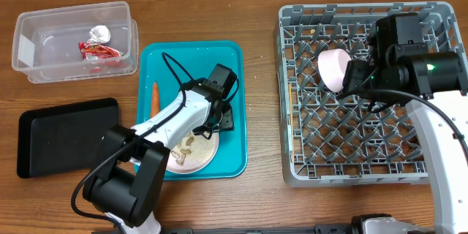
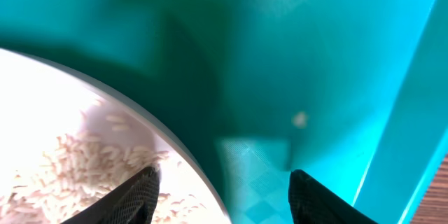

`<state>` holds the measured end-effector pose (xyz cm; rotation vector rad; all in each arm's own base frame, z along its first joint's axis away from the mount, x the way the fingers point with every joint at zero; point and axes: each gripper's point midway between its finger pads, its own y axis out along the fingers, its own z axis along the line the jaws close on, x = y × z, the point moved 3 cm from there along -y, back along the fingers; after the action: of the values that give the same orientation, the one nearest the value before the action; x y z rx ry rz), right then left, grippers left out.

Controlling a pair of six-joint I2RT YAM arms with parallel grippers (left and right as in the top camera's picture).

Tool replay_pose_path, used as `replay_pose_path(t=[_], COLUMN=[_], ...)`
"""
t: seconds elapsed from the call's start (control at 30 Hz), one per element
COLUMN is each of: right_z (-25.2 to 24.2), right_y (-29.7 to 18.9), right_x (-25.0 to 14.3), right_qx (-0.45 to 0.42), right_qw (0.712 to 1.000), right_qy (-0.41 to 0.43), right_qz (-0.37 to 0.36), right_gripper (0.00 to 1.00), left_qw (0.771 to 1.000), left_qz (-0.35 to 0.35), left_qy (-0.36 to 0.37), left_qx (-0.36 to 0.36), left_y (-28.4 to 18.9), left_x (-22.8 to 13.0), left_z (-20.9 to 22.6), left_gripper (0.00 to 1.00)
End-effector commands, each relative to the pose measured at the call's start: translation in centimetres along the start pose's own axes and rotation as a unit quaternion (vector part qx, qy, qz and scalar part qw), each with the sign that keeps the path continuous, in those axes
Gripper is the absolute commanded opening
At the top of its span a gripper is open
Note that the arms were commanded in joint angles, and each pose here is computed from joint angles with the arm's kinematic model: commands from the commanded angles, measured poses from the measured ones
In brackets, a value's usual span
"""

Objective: Sort waste into correct bins and load items into the dishwasher
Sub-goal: 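Reach the left gripper to the white plate and grip its rim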

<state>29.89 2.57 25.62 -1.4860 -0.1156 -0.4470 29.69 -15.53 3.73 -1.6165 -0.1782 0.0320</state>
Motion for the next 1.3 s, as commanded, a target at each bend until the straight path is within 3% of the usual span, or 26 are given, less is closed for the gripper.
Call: replay_pose_path(t=[0.0,0.17,0.27,0.37,0.47,0.57,0.87,0.97,1.27], right_z=[0.0,0.0,0.0,0.0,0.0,0.0,-0.1,-0.1,-0.1], right_y=[0.2,0.2,0.2,0.2,0.2,0.2,0.2,0.2,0.2], right_x=[0.0,0.0,0.0,0.0,0.0,0.0,0.0,0.0,-0.1], right_qx=[0.0,0.0,0.0,0.0,0.0,0.0,0.0,0.0,-0.001], right_qw=[1.0,1.0,1.0,1.0,1.0,1.0,1.0,1.0,1.0], right_qy=[-0.001,-0.001,-0.001,-0.001,-0.001,-0.001,-0.001,-0.001,-0.001], right_qz=[0.001,0.002,0.002,0.002,0.002,0.002,0.002,0.002,0.003], right_gripper=[0.61,0.62,0.61,0.61,0.62,0.61,0.61,0.61,0.62], left_qw=[1.0,1.0,1.0,1.0,1.0,0.999,0.996,0.996,0.992], left_qz=[0.008,-0.001,0.001,0.005,-0.001,-0.015,-0.045,-0.048,-0.023], left_qy=[0.011,0.018,0.019,0.02,0.023,0.041,0.074,0.074,0.106], left_qx=[0.023,0.015,0.016,0.01,0.016,0.016,0.004,0.002,0.059], left_y=[1.1,0.8,0.8,0.8,0.8,0.8,0.7,0.7,0.5], left_x=[0.0,0.6,0.5,0.3,0.5,1.1,2.4,2.5,1.4], left_z=[0.6,0.1,0.1,-0.1,0.1,0.0,-0.8,-0.8,1.1], left_gripper=[0.63,0.57,0.41,0.36,0.2,0.13,0.09,0.04,0.04])
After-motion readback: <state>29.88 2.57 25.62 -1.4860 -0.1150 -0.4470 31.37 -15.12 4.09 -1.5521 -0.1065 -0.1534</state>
